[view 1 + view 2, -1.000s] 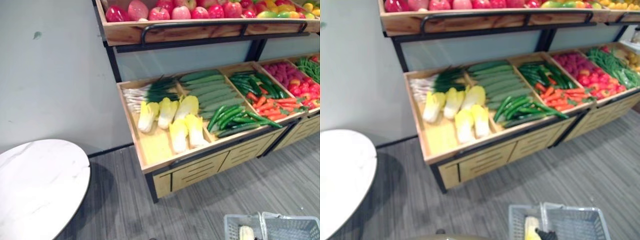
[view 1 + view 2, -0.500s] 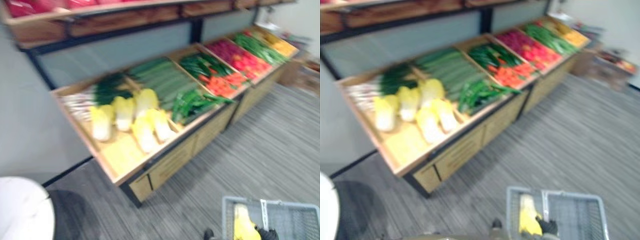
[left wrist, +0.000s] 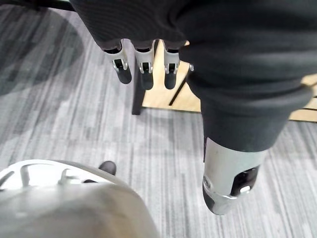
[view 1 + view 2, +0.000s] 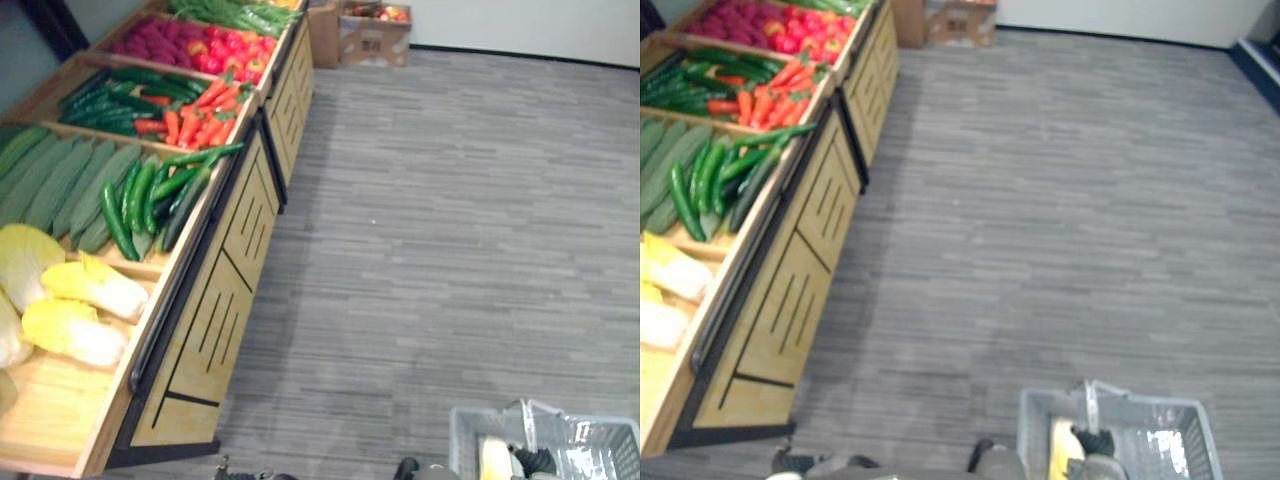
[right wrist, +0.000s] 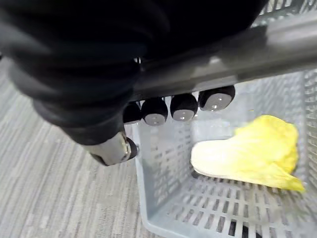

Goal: Pick vegetable in the basket

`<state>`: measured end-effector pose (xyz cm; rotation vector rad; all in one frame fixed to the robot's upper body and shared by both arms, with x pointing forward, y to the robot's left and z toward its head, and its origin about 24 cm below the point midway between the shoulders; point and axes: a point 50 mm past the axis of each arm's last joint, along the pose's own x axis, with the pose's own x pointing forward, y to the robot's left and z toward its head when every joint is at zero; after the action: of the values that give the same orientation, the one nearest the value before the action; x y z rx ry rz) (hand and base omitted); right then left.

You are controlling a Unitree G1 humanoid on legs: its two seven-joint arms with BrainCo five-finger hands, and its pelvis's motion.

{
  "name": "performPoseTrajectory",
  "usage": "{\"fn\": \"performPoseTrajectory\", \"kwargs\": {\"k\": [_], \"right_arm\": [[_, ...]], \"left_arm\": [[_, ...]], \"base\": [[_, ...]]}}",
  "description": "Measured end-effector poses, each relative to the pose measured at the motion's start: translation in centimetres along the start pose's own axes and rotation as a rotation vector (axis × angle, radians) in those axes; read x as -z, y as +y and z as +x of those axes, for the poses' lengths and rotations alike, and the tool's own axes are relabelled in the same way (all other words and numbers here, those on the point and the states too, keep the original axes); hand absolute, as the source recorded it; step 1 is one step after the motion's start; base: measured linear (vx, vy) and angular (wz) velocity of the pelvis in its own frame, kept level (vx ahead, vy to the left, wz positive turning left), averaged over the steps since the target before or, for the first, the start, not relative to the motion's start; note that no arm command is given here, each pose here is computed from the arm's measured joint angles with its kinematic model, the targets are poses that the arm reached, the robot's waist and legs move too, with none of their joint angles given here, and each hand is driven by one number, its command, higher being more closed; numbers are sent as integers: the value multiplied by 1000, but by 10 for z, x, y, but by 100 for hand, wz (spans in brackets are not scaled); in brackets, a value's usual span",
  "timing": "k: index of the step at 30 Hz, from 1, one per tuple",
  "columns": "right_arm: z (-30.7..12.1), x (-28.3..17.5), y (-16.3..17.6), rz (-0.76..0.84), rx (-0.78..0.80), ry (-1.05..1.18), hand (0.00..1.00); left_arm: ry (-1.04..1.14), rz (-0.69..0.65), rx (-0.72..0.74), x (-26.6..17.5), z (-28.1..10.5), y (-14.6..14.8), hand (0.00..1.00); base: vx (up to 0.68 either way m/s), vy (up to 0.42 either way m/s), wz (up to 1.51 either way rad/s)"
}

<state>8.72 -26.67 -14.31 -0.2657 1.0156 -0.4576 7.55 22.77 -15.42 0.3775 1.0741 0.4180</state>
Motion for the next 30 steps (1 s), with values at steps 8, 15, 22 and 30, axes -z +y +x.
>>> {"fn": "performPoseTrajectory", "kwargs": {"k": [8, 15, 22, 30], "right_arm": [[-3, 3, -1, -46, -13, -35, 100], [0, -9, -6, -62, -7, -83, 100], [2, -20, 0, -40, -9, -118, 100], [5, -33, -3, -25, 1, -145, 100]], "left_arm": [[-10, -3, -25, -4, 2, 4, 0], [39, -48, -26, 14, -7, -5, 0], [25, -34, -28, 10, -5, -3, 0], [28, -11, 7, 13, -7, -7, 0]], "base": [[-52, -90, -31], [-14, 167, -46], [85, 171, 3], [27, 65, -6]]}}
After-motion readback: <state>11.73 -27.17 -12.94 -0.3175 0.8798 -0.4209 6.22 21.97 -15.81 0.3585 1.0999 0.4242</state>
